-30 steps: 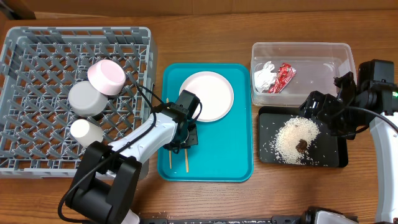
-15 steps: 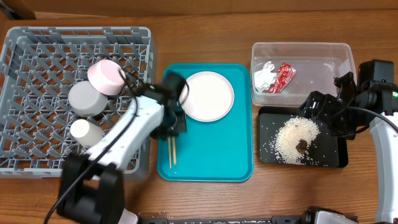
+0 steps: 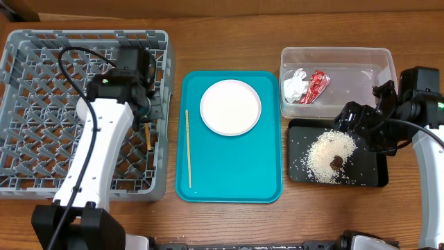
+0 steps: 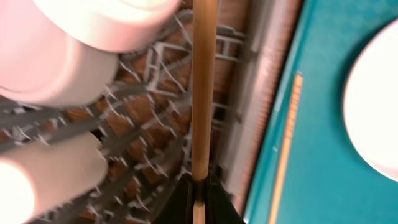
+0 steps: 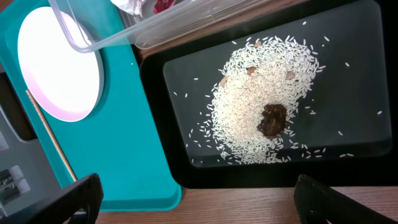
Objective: Sort waste into correct bins and load items into the dishwasher
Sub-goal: 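Insert the chopstick upright into the dish rack with the left gripper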
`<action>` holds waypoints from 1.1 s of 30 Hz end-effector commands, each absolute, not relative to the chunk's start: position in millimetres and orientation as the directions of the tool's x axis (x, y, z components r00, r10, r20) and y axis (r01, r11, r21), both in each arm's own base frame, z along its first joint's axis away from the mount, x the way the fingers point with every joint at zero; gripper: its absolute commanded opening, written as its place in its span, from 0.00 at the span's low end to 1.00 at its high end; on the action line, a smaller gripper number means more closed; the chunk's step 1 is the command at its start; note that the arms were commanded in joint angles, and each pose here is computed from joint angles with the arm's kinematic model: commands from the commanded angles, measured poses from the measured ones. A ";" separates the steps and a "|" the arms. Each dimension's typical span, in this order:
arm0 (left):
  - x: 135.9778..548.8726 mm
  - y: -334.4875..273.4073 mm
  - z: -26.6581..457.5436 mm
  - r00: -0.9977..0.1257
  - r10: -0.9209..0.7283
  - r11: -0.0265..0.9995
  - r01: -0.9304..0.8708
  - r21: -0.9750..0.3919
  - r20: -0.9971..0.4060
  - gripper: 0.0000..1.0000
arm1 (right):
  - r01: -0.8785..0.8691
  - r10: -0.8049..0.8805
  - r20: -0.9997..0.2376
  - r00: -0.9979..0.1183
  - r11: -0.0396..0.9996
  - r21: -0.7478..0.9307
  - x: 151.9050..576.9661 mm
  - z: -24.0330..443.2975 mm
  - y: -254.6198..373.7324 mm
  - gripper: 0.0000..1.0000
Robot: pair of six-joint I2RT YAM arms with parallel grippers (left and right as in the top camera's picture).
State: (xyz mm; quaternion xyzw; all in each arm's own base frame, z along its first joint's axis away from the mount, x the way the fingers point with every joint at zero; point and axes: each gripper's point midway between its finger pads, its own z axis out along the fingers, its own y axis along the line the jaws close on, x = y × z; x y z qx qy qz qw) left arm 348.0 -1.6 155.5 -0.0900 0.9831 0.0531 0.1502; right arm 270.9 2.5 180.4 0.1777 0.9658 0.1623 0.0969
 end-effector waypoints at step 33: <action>277.4 -110.0 29.8 -0.995 -0.095 0.993 -0.091 -0.078 -0.042 0.73 | 0.300 0.372 -0.160 -0.914 0.887 0.352 274.5 188.6 1.3 1.00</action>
